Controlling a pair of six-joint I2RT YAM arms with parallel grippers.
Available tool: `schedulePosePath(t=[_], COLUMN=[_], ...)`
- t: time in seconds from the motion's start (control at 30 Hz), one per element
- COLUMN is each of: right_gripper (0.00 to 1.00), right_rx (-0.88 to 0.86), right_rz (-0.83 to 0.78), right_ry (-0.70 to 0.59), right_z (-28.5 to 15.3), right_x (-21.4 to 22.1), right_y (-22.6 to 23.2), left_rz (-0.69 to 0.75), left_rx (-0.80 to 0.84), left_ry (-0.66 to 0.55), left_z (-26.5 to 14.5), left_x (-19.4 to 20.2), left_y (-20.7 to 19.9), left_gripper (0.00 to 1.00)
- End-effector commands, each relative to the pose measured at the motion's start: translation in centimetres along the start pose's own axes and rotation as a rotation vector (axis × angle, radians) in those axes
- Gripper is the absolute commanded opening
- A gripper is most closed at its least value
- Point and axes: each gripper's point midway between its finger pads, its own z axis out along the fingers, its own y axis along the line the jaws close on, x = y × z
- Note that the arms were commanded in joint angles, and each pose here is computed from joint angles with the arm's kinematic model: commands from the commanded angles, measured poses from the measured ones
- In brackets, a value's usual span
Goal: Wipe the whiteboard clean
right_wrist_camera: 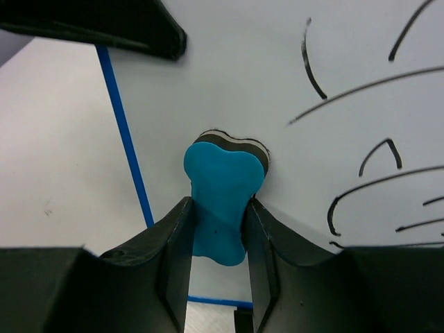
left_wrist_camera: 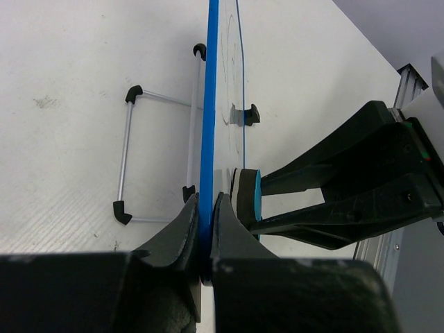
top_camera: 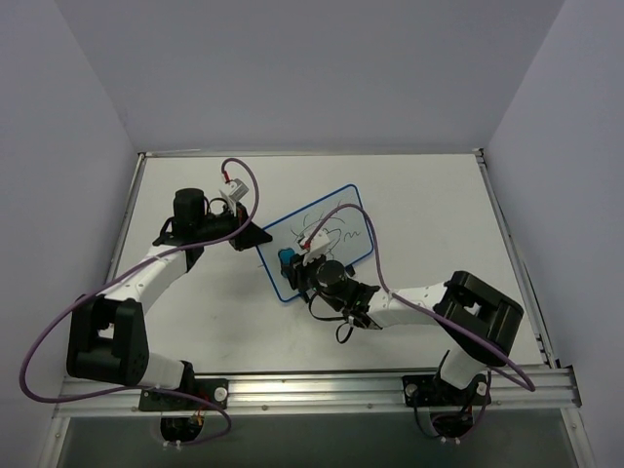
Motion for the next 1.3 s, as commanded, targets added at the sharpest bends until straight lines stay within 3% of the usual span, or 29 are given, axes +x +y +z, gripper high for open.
schedulePosePath(t=[0.0, 0.2, 0.4, 0.73, 0.87, 1.03, 1.27], right_gripper=[0.0, 0.0, 0.0, 0.0, 0.0, 0.0, 0.0], right_rx=[0.076, 0.174, 0.247, 0.284, 0.222, 0.13, 0.046], right_rz=[0.025, -0.019, 0.031, 0.071, 0.055, -0.001, 0.004], right_ry=[-0.04, -0.048, -0.097, -0.069, -0.057, -0.062, -0.051], right_z=[-0.3, 1.3, 1.6, 2.3, 3.3, 4.2, 4.5], right_x=[-0.5, -2.0, -4.7, -5.5, -6.6, -8.0, -6.8], right_y=[-1.5, -4.4, -9.6, -15.3, -13.5, -6.8, -1.3], left_rz=[0.204, 0.211, 0.216, 0.226, 0.228, 0.23, 0.234], left_rx=[-0.207, -0.203, -0.205, -0.199, -0.199, -0.202, -0.201], left_ry=[0.046, 0.054, 0.054, 0.056, 0.057, 0.059, 0.06], left_z=[-0.5, -0.3, -0.4, -0.3, -0.3, -0.3, -0.3], left_x=[1.5, 1.7, 1.7, 1.7, 1.7, 1.7, 1.7], left_y=[5.0, 4.6, 4.5, 4.3, 4.3, 4.3, 4.3], left_gripper=[0.02, 0.02, 0.02, 0.02, 0.02, 0.02, 0.02])
